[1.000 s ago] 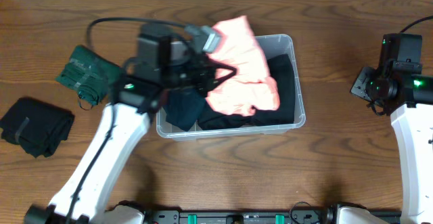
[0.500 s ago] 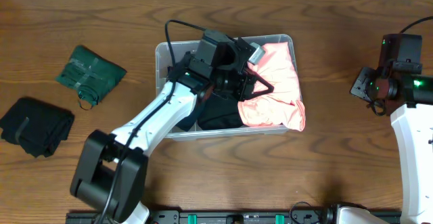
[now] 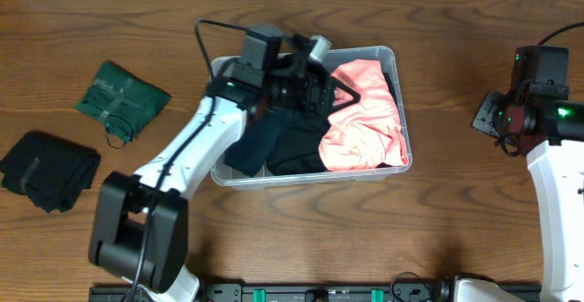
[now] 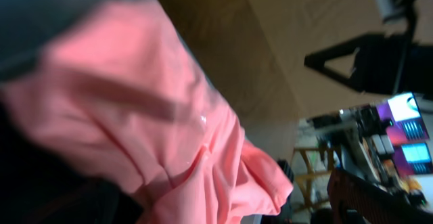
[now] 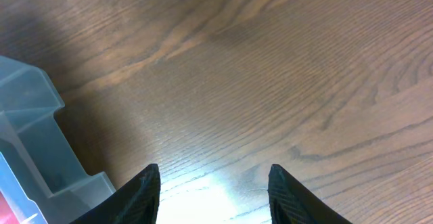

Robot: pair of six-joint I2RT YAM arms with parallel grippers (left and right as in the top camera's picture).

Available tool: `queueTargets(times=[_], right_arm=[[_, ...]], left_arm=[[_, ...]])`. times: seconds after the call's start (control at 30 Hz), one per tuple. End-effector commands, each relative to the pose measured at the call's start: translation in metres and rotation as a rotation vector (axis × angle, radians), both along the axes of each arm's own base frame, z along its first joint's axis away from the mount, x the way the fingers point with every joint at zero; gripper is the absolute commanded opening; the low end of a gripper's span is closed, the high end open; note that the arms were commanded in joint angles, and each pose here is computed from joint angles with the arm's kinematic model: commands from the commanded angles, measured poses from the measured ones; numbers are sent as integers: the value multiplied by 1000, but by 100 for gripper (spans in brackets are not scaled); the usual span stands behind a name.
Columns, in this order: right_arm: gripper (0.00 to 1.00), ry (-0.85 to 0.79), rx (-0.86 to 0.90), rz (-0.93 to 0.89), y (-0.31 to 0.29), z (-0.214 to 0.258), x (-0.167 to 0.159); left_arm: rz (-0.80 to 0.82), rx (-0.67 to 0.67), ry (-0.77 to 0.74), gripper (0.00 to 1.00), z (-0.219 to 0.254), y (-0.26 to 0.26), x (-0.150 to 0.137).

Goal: Pack container
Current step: 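Carry the pink shirt into the bin with the left gripper and release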

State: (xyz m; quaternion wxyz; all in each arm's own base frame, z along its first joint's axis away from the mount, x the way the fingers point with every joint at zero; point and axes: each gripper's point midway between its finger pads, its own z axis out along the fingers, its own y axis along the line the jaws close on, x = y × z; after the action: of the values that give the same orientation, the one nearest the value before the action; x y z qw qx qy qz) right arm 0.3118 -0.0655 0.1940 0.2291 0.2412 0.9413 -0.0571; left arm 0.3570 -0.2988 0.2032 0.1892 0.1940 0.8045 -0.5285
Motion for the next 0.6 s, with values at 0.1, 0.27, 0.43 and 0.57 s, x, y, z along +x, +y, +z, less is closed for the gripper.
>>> queueTargets(times=[0.1,0.27,0.43,0.57], right_arm=[[50,-11,-3,7,-2,4,2],[50,-12,-3,7,-2,5,2],[50,-14,-3,7,-2,5,3],[50,-14,6,13,1,4,3]], left_arm=[[169,144,-194,98,40,24,11],[69,215,-302,98,33,7,-10],[-91,241,-403,98,13,-28,-31],[-70,342,-428,98,-26,-42,-17]])
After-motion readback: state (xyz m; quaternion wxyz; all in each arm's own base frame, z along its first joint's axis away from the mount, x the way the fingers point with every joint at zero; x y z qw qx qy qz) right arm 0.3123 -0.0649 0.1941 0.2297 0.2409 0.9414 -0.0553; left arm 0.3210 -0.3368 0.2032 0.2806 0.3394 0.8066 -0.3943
